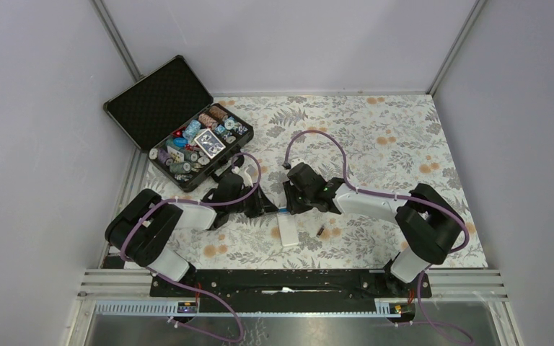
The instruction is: Load the batteries into the remote control
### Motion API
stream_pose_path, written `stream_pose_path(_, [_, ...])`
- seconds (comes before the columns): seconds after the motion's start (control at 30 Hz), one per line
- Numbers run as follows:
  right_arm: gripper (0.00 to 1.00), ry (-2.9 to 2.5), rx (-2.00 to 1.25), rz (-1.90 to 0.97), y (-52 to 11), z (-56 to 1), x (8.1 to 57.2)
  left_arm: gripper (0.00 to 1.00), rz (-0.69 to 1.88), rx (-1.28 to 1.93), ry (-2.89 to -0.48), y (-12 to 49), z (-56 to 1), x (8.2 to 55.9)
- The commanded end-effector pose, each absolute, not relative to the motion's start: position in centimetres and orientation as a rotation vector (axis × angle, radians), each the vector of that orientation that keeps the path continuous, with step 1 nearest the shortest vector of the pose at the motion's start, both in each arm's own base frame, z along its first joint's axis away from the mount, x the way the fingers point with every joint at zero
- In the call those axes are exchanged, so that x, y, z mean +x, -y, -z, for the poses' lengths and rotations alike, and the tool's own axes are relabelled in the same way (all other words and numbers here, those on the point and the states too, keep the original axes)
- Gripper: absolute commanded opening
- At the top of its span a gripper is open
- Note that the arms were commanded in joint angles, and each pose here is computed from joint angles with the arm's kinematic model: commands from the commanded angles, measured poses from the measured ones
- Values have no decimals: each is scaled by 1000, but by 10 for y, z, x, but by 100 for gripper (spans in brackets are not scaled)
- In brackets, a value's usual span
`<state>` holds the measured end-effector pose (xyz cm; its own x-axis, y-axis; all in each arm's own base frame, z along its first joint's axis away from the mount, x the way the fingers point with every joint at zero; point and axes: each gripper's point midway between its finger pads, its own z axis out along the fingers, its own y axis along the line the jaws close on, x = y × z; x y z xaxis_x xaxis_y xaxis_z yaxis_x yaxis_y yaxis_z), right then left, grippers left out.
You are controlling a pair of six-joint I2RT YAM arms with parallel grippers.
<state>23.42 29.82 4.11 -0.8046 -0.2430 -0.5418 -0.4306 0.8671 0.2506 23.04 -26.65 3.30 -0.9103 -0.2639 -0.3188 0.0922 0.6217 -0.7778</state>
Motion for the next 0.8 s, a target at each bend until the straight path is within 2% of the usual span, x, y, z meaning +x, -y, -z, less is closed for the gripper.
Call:
stream_pose_path(0.0, [33,-2509,-455,-545,-310,-50,244,21,1251,-112,-2391,271,-42,235])
stream_pose_path(0.27, [32,-2518,-452,-556,-312,-49,244,20,1251,-114,-2392,271,-42,235])
stream_pose_path(0.63, [21,-2521,-459,-558,-315,-48,246,19,1254,-110,-2397,272,-41,234])
stream_pose_path(0.77, [21,-2520,-465,-556,-316,-48,247,19,1254,-105,-2398,272,-41,235])
